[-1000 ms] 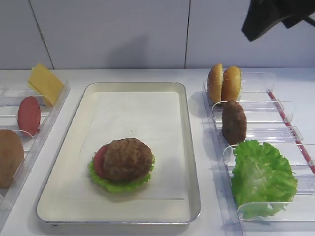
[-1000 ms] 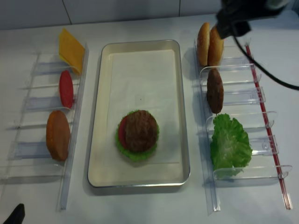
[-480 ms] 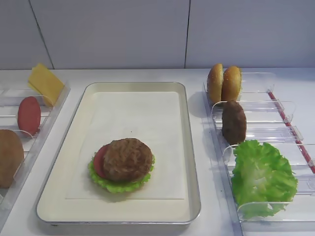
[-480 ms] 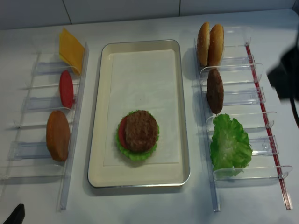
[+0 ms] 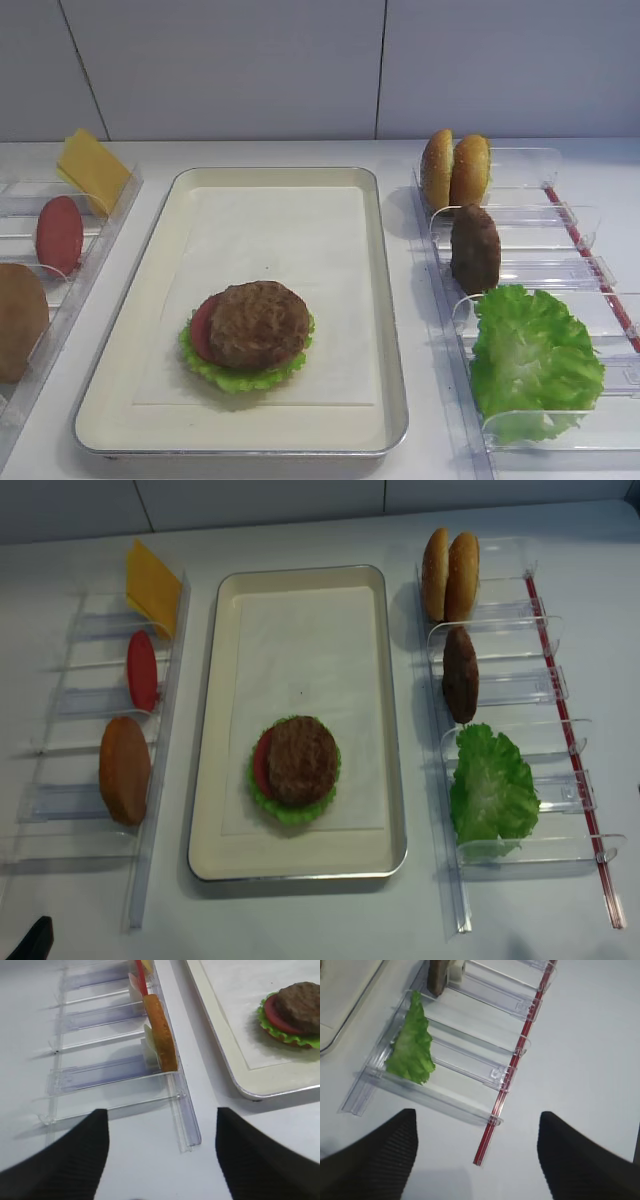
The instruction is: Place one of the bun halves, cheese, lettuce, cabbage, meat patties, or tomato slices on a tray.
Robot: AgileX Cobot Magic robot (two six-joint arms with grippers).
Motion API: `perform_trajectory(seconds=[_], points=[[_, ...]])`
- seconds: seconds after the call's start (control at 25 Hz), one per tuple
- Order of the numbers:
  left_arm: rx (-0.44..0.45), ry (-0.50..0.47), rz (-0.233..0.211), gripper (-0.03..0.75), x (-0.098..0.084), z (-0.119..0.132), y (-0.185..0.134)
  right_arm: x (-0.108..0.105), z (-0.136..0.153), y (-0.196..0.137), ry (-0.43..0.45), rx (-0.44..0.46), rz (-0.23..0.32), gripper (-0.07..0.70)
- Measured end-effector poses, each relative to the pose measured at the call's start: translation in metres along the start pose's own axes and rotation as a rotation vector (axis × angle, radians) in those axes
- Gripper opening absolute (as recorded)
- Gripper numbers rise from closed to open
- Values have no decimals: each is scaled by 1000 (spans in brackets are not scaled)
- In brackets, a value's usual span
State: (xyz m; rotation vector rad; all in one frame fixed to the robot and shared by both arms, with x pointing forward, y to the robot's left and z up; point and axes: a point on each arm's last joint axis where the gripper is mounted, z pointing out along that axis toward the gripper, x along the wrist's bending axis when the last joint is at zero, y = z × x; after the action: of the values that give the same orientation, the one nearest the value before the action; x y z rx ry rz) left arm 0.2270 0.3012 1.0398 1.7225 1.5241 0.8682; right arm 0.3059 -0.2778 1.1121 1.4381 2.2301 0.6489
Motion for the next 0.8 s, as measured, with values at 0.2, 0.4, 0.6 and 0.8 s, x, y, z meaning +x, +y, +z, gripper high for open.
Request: perform_trajectory(seconds=[0.2, 0.4, 0.6, 0.8], points=[[0, 0, 0, 464, 0, 0, 0, 3, -5, -39, -7, -84, 28, 538], [0, 0, 0, 464, 0, 0, 0, 6, -4, -74, -10, -189, 39, 538], [0, 0, 0, 464, 0, 0, 0, 12, 6, -106, 20, -280, 49, 538], [-2, 2, 1, 464, 0, 0, 0, 11, 8, -110, 2, -344, 40, 503]])
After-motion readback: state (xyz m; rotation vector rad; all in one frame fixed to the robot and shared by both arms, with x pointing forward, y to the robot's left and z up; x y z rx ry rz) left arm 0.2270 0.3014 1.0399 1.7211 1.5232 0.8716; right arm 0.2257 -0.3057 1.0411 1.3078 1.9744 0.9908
